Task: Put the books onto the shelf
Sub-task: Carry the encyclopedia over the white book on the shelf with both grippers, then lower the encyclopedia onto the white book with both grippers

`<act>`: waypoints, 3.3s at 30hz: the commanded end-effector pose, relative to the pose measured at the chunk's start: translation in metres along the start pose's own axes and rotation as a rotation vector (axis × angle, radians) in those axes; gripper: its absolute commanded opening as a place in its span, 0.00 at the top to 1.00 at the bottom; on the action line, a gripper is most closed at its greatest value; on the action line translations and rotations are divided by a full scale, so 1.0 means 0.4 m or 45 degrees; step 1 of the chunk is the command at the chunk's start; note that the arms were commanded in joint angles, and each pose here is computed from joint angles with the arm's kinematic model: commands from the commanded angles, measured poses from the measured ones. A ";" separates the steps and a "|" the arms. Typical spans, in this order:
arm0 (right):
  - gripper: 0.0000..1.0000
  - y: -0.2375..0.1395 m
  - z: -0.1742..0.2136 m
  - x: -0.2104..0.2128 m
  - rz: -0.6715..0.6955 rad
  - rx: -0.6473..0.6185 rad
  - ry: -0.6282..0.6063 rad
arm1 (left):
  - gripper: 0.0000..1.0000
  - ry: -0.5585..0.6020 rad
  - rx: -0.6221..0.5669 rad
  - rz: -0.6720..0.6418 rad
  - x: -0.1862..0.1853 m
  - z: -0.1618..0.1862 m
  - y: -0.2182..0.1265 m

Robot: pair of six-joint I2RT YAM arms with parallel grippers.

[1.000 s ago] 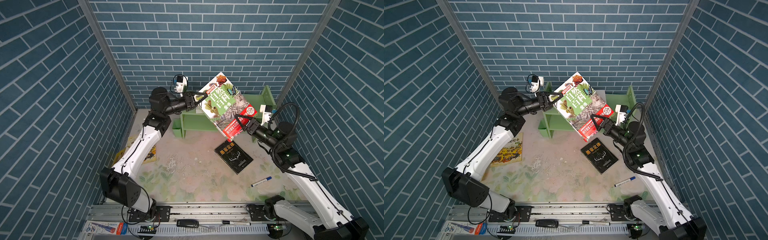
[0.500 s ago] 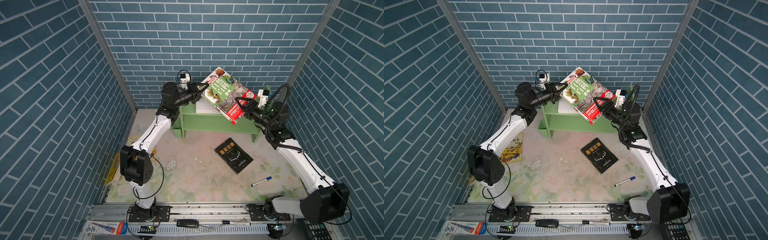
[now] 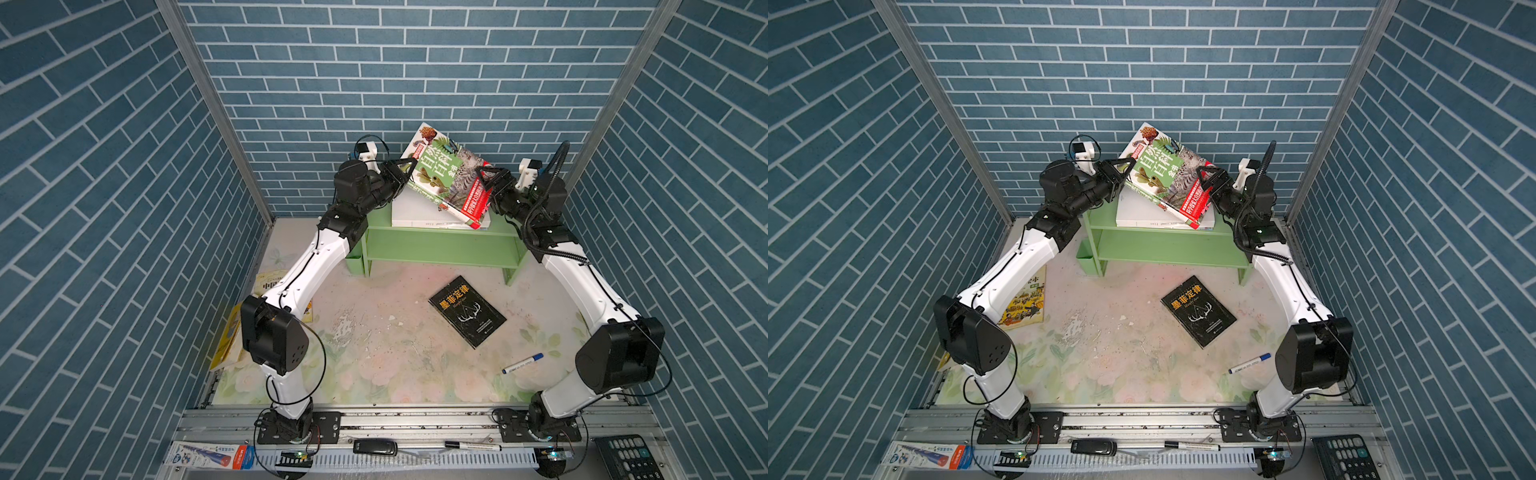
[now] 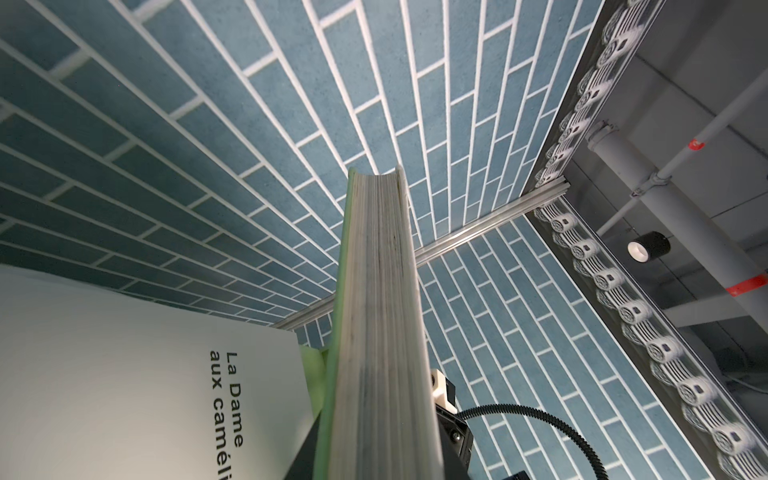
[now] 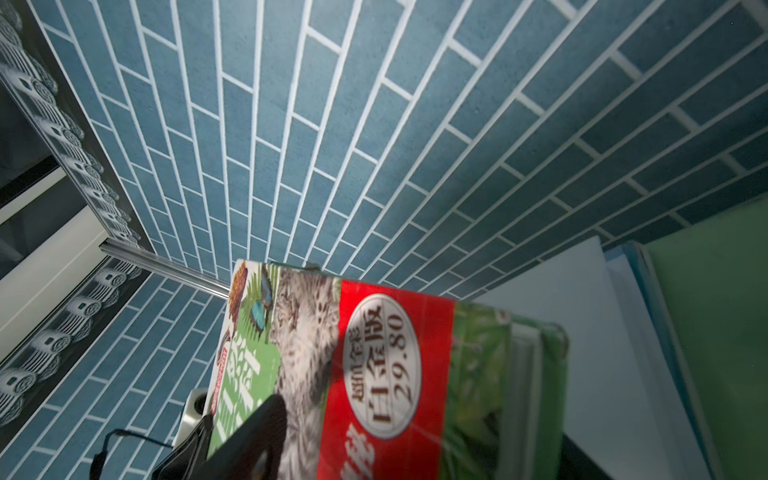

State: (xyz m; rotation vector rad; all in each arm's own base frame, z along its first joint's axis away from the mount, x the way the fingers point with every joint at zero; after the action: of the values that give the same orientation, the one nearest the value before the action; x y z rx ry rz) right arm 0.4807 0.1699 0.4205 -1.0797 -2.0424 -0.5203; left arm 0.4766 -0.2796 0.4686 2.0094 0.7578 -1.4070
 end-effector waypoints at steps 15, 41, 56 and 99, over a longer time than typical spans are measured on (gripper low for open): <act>0.06 -0.079 -0.113 -0.010 0.251 -0.226 -0.270 | 1.00 0.058 -0.287 0.057 -0.064 -0.045 0.107; 0.15 -0.119 -0.015 -0.114 0.403 -0.059 -0.066 | 1.00 -0.045 -0.235 0.109 -0.069 0.000 0.129; 0.13 -0.073 0.032 -0.148 0.367 0.064 0.112 | 1.00 -0.059 -0.195 0.123 -0.074 0.018 0.125; 0.58 0.084 -0.090 0.059 -0.075 0.022 -0.100 | 1.00 -0.051 0.157 0.057 -0.024 0.210 0.046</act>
State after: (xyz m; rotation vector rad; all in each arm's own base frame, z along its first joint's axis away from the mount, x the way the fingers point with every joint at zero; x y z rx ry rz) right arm 0.5459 0.1397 0.3820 -1.2441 -1.9057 -0.3562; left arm 0.4879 -0.3217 0.4023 1.8401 0.8932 -1.5647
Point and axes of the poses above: each gripper's point midway between its finger pads, its own y axis out along the fingers, its own x axis along the line the jaws close on, z = x × y, the point moved 1 cm from there along -y, back along the fingers, and after that the axes turned 9 degrees about -y, right-handed, at the moved point
